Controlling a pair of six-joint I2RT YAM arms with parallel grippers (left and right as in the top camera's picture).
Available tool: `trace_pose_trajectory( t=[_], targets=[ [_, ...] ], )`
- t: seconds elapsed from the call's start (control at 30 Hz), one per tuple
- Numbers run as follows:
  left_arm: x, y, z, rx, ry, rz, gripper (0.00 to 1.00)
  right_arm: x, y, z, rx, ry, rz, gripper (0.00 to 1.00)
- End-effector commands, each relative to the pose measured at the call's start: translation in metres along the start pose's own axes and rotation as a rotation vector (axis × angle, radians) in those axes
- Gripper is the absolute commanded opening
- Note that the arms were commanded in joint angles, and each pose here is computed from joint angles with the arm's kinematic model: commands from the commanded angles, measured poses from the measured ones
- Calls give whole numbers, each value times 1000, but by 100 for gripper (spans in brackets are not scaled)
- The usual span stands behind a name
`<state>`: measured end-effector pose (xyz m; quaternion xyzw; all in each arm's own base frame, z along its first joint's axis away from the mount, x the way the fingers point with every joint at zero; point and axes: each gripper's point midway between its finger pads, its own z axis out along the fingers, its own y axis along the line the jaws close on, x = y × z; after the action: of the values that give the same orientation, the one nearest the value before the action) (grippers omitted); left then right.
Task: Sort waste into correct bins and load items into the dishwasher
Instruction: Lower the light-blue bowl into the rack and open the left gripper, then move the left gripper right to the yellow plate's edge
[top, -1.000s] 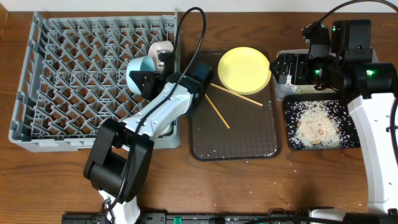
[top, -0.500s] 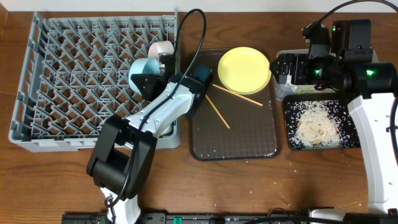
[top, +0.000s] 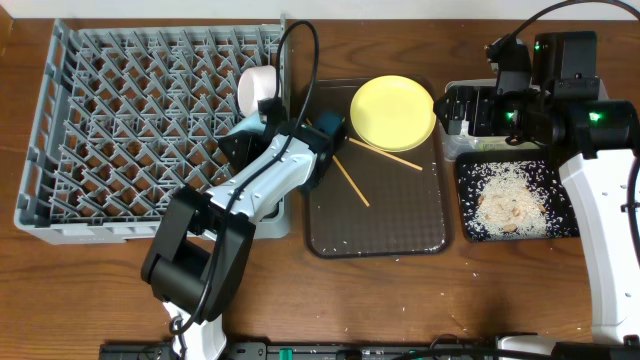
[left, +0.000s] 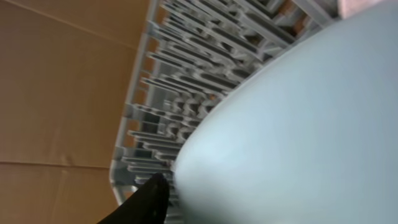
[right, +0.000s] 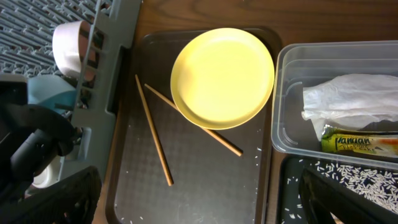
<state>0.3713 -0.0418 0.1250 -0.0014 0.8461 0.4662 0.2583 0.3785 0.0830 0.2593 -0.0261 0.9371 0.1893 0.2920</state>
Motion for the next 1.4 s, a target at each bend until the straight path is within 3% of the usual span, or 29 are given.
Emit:
trace_pose_trajectory(
  t=[0.0, 0.27, 0.57, 0.77, 0.97, 1.17, 1.37],
  targets=[
    [8, -16, -4, 115, 70, -20, 43, 0, -1, 2, 3, 5, 2, 99],
    [-4, -24, -40, 412, 124, -57, 53, 0, -1, 2, 3, 5, 2, 99],
    [-32, -5, -89, 692, 60, -230, 78, 0, -1, 2, 3, 5, 2, 99],
    [-85, -8, -143, 1011, -85, -410, 79, 0, -1, 2, 3, 5, 2, 99],
    [-123, -43, -174, 1239, -161, -470, 79, 0, -1, 2, 3, 5, 2, 99],
    [-141, -96, -164, 1279, -82, -525, 79, 0, -1, 2, 3, 5, 2, 99],
    [-143, -154, -161, 1342, 34, -436, 79, 0, -1, 2, 3, 5, 2, 99]
  ],
)
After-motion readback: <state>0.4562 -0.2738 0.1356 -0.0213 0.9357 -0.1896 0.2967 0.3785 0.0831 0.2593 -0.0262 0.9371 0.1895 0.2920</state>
